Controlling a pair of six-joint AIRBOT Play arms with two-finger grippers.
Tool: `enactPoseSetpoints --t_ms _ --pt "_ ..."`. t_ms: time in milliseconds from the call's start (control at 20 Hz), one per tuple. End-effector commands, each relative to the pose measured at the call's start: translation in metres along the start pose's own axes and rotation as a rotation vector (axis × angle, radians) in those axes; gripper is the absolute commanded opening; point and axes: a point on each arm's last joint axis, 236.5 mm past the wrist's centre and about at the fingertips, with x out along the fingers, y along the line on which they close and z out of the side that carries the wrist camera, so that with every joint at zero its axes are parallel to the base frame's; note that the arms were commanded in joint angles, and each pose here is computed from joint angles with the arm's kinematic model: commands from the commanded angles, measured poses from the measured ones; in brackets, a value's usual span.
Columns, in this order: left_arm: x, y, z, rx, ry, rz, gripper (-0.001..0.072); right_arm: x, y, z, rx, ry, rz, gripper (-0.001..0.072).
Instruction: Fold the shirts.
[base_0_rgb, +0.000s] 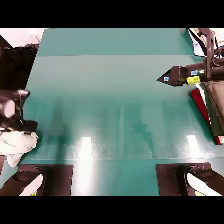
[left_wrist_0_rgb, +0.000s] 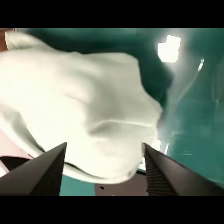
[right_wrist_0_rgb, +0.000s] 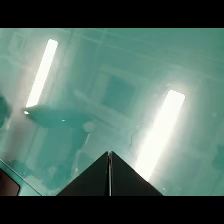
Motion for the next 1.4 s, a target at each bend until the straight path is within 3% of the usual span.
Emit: enactPoseSetpoints --t_ms 0,150,200,250,300,450,600,850,950,1050,1350 --pt "0.038 0.005 -0.015 -0.044 0.015 0.083 0.0556 0.0 0.0 -0.001 -0.003 0.003 0.0 0.0017" --pt "0.044 0.002 -0.015 -0.035 0.008 0.08 0.0553 0.0 0.0 -0.001 -0.003 0.003 0.001 0.0017" --pt "0.044 0.003 -0.015 -0.034 0.009 0.084 0.0452 0.0 0.0 -0.001 -0.003 0.003 0.001 0.0017" --pt "0.043 0.003 -0.015 -0.035 0.01 0.084 0.0213 0.0 0.0 -0.001 -0.003 0.004 0.001 0.0017" --pt "0.042 0.004 -0.014 -0.038 0.008 0.083 0.0035 0.0 0.0 -0.001 -0.003 0.003 0.001 0.0017" --pt "0.013 0.011 0.01 -0.078 -0.065 0.066 0.0021 0.0 0.0 0.0 -0.003 0.001 0.0 0.0017" --pt "-0.086 0.008 0.074 -0.052 -0.346 -0.061 0.0021 0.0 0.0 0.001 -0.004 -0.004 0.0 0.0017" --pt "-0.327 -0.065 0.106 0.168 -0.929 -0.599 0.002 -0.001 0.001 0.009 -0.002 -0.036 0.001 0.0017" --pt "-0.383 -0.088 0.093 0.267 -1.067 -0.733 0.002 -0.003 0.002 0.017 -0.005 -0.076 0.001 0.0017" --pt "-0.398 -0.117 0.085 0.351 -1.077 -0.809 0.002 -0.013 0.006 0.031 -0.019 -0.155 -0.004 0.0017" --pt "-0.336 -0.228 0.115 0.627 -0.847 -0.833 0.0021 -0.077 0.03 0.076 -0.077 -0.47 -0.019 0.0017"
